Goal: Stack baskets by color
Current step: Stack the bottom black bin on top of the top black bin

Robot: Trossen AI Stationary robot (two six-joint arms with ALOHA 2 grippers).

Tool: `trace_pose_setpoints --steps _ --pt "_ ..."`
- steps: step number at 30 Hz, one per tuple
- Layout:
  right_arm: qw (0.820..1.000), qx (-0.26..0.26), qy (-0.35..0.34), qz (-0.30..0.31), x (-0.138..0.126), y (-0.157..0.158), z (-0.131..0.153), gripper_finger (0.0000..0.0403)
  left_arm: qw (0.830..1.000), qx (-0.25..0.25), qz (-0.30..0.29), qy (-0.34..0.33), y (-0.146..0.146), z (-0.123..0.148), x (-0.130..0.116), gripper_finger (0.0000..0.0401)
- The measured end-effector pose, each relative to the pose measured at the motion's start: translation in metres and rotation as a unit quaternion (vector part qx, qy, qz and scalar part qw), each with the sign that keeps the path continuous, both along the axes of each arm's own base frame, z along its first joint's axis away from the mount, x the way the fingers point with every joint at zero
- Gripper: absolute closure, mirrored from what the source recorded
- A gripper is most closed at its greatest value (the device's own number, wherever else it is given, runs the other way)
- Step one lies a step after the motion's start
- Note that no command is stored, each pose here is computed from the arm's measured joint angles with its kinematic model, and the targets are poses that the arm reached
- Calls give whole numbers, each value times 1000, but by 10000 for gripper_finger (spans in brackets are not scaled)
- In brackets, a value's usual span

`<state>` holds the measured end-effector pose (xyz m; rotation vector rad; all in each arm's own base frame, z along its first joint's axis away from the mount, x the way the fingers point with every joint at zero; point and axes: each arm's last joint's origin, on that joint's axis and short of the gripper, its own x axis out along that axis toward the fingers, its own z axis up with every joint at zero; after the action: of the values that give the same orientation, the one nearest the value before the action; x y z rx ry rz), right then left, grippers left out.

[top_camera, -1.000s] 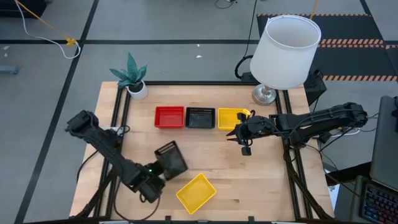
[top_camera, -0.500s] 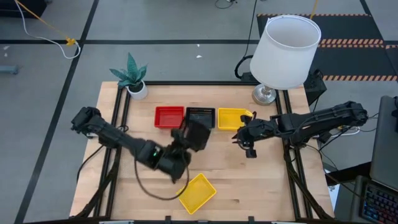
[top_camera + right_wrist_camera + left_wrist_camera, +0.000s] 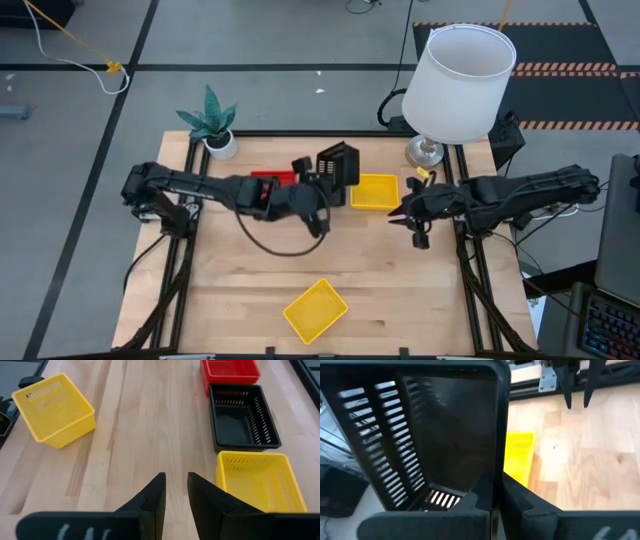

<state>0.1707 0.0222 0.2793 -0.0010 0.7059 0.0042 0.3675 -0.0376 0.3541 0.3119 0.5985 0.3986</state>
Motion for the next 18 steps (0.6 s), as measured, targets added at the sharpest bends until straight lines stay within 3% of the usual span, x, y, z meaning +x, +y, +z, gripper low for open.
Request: trace_pose_setpoints --steps 9,18 --pt "1000 3 -11 -1 -8 -1 5 330 999 -28 27 -6 25 23 -3 388" --pt "1000 3 -12 -1 -8 -1 5 330 999 -31 10 7 45 33 -5 389"
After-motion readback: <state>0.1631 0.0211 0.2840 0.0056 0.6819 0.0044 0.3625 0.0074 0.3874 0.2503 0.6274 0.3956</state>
